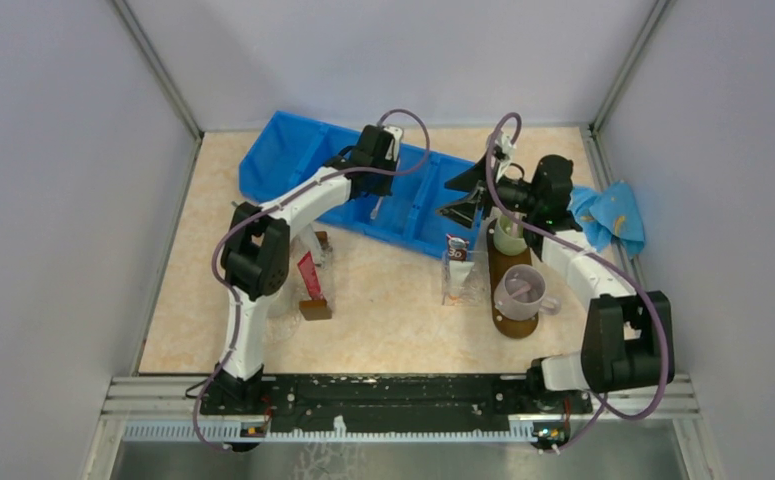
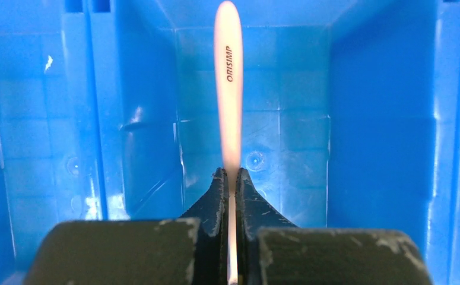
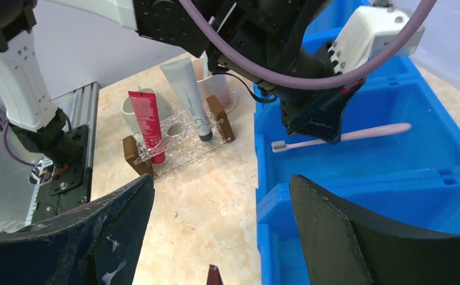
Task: Prepare toiletry sets of a toothbrush and toothpaste on the tray
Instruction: Pick up the toothbrush from the storage box.
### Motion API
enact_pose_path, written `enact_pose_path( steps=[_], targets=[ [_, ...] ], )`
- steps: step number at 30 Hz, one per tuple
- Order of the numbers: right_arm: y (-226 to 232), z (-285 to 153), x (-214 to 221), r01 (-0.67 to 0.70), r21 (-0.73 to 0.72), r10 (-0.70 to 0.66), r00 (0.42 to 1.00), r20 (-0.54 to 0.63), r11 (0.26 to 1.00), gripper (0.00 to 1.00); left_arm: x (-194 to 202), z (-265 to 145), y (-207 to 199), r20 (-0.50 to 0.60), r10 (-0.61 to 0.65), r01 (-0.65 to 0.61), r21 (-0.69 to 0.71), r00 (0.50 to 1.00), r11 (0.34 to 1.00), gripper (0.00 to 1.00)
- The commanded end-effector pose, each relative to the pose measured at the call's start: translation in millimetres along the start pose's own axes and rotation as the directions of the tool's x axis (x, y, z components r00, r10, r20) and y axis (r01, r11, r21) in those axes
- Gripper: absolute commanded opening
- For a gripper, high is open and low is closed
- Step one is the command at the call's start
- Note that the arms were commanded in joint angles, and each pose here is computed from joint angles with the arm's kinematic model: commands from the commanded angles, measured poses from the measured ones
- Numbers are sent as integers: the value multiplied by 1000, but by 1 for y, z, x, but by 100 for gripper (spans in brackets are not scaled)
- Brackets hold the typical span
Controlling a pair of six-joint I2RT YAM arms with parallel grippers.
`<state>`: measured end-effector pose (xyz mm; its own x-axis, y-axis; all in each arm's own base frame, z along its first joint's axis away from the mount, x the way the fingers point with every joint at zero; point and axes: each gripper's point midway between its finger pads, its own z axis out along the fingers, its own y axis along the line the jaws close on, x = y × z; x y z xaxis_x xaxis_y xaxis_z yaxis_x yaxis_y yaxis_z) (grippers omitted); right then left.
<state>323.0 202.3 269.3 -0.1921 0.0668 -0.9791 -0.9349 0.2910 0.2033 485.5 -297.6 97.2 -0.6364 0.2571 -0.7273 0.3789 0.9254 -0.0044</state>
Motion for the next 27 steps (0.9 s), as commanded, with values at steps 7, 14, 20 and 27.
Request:
enact_pose_path(
  steps=[7, 14, 20, 27],
  targets=[
    [-3, 43, -6, -16, 40, 15, 1000, 11, 999, 83, -72, -57, -10, 194, -35, 22, 69, 980, 997, 0],
    [-20, 57, -25, -126, 154, 113, 989, 94, 980, 82, -95, -95, -22, 286, -92, 44, 168, 954, 985, 0],
    [-32, 57, -53, -284, 208, 232, 942, 241, 936, 82, -103, -126, -33, 352, -132, 38, 263, 926, 964, 0],
    [-50, 69, -74, -482, 196, 409, 855, 320, 854, 83, -96, -154, -57, 367, -185, 12, 426, 912, 905, 0]
  ],
)
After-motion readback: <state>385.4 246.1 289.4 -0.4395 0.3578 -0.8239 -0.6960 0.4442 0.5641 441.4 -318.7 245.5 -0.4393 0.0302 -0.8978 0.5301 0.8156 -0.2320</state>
